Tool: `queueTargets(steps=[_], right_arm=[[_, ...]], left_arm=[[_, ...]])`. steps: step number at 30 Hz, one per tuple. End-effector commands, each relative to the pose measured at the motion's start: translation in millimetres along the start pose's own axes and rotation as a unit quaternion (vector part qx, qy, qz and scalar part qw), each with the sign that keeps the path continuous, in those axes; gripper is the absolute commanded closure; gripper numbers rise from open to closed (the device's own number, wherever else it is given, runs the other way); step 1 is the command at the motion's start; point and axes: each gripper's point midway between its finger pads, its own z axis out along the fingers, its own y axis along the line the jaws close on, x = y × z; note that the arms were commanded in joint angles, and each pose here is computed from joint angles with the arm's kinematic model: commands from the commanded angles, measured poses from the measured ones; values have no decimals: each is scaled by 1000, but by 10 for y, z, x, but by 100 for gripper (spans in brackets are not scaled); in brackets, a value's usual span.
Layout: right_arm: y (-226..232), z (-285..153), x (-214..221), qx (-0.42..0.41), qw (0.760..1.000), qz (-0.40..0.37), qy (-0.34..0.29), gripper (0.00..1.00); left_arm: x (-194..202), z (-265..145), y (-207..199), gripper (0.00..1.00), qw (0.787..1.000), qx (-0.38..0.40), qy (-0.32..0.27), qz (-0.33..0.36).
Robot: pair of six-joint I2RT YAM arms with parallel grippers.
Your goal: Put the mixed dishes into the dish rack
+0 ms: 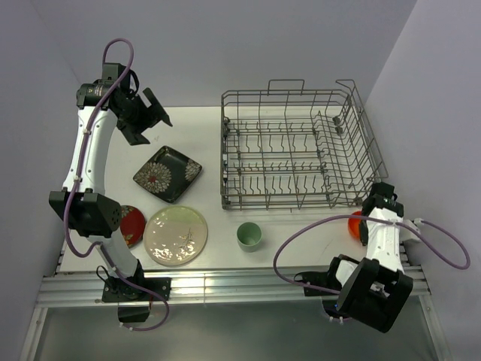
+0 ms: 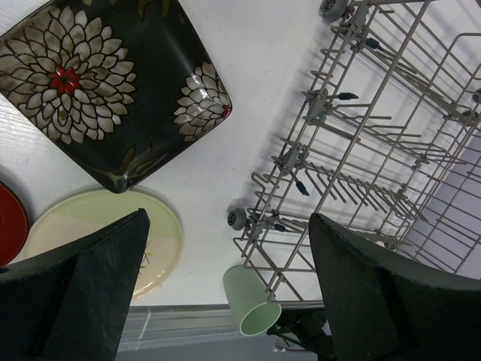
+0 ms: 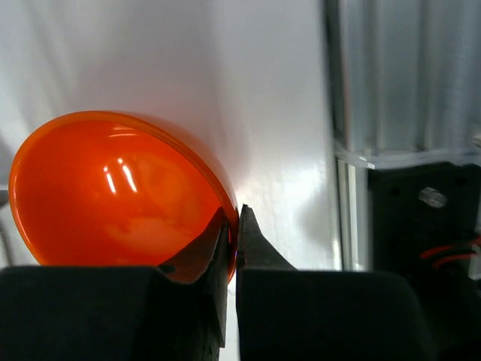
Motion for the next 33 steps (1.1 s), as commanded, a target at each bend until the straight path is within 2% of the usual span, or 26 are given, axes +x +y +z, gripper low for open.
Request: queueTargets(steps=[1, 8, 14, 16, 23, 27, 33], right_arm=[[-252, -131, -72, 36, 999, 2, -11, 100], [-412, -406, 12, 41, 998, -33, 34, 100], [-595, -693, -90, 24, 995, -93, 30, 100], [-593, -761, -86, -6, 994, -109, 31, 100], [-554, -952, 195, -93, 970, -196, 106, 100], [-507, -1089, 194, -147, 953, -242, 104, 100], [-404, -1403, 237, -244, 920, -290, 102, 100]], left_arm=[[-19, -222, -101, 7, 999, 29, -14, 13], [131, -210, -11, 9, 1000, 9, 17, 3], [320, -224, 35, 10, 1000, 0, 29, 1], [367, -206, 40, 10, 999, -5, 34, 0], [524, -276, -108, 11, 999, 7, 36, 12], [505, -412, -179, 12, 999, 30, 19, 8], [733, -474, -204, 14, 998, 54, 40, -3]])
